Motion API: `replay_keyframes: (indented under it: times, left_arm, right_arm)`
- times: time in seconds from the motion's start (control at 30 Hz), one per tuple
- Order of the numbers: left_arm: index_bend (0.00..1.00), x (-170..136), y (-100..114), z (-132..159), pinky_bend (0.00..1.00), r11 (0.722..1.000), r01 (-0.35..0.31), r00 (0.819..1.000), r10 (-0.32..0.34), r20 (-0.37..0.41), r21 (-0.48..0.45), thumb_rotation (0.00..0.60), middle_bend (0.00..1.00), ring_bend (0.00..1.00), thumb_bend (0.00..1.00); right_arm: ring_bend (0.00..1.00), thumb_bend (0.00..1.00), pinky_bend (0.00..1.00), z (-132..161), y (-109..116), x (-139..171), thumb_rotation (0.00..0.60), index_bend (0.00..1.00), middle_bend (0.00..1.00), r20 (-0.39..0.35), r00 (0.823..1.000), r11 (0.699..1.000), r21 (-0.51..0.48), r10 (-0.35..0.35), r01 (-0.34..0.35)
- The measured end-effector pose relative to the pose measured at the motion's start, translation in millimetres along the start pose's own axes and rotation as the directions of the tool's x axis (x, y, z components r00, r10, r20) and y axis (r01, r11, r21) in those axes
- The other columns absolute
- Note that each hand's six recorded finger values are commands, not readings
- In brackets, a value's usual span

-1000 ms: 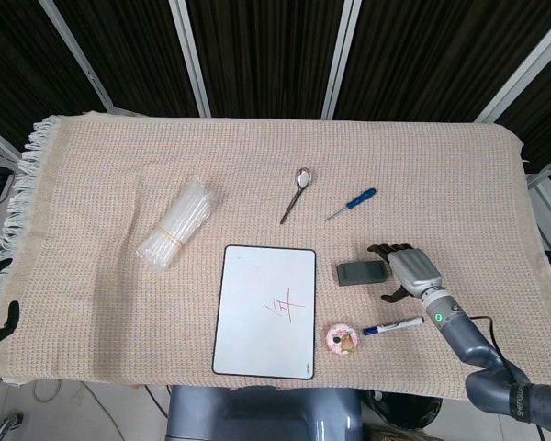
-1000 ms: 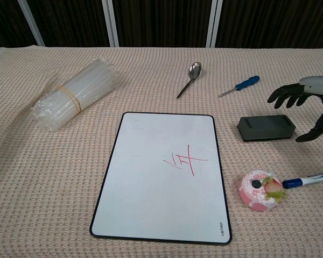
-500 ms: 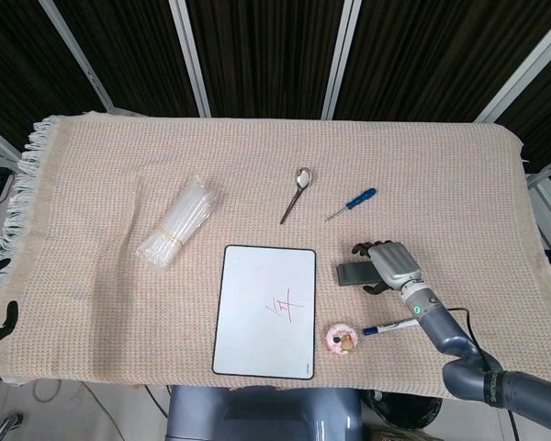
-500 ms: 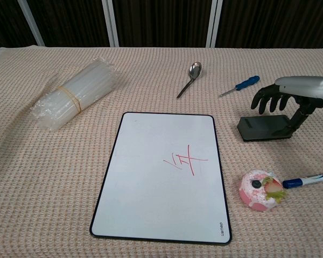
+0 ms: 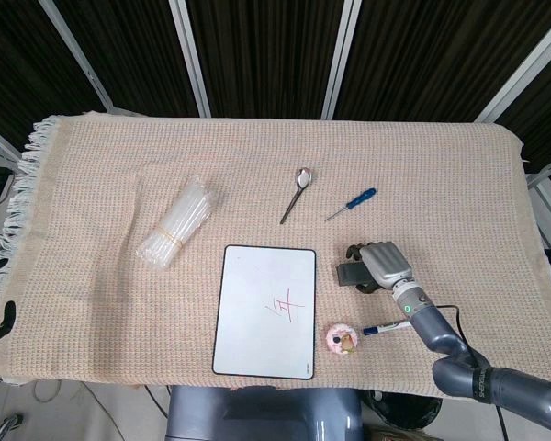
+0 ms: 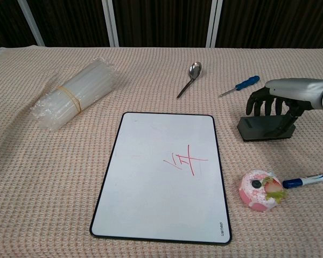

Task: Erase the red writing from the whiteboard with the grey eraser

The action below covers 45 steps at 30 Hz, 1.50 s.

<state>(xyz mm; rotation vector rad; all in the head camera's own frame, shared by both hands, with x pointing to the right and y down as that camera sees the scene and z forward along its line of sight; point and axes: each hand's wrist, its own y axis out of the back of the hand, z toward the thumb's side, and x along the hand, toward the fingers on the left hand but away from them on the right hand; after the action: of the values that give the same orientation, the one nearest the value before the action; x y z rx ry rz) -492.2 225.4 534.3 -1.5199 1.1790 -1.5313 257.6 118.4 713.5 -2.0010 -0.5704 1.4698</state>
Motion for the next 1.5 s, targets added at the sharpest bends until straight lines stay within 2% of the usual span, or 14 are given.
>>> replay_keyframes:
  times: [0.43, 0.9, 1.17, 1.5]
  left_arm:
    - [0.15, -0.1, -0.2, -0.6, 0.00, 1.000, 0.003, 1.000, -0.003, -0.010, 0.001, 0.600, 0.01, 0.00, 0.46]
    - [0.15, -0.1, -0.6, -0.4, 0.00, 1.000, 0.006, 1.000, -0.006, -0.013, -0.005, 0.600, 0.01, 0.00, 0.46]
    - [0.15, 0.6, -1.4, 0.3, 0.00, 1.000, 0.011, 1.000, -0.011, -0.011, -0.011, 0.600, 0.01, 0.00, 0.46]
    - [0.15, 0.0, -1.2, 1.3, 0.00, 1.000, 0.012, 1.000, -0.012, -0.008, -0.020, 0.600, 0.01, 0.00, 0.46]
  right_arm:
    - [0.46, 0.43, 0.47, 4.1, -1.0, -1.2, 0.600, 0.52, 0.49, -0.007, 1.000, 1.000, 0.004, 0.009, -0.009]
    - [0.47, 0.43, 0.48, 26.9, 13.8, -2.5, 0.600, 0.52, 0.50, -0.051, 0.999, 0.999, -0.038, -0.011, 0.009]
    - [0.47, 0.43, 0.48, 65.5, 22.2, -16.4, 0.600, 0.52, 0.50, -0.095, 0.995, 0.998, -0.060, -0.015, 0.009]
    - [0.47, 0.45, 0.49, 127.5, 13.6, -32.8, 0.600, 0.53, 0.50, -0.146, 0.989, 0.998, -0.050, -0.038, 0.031]
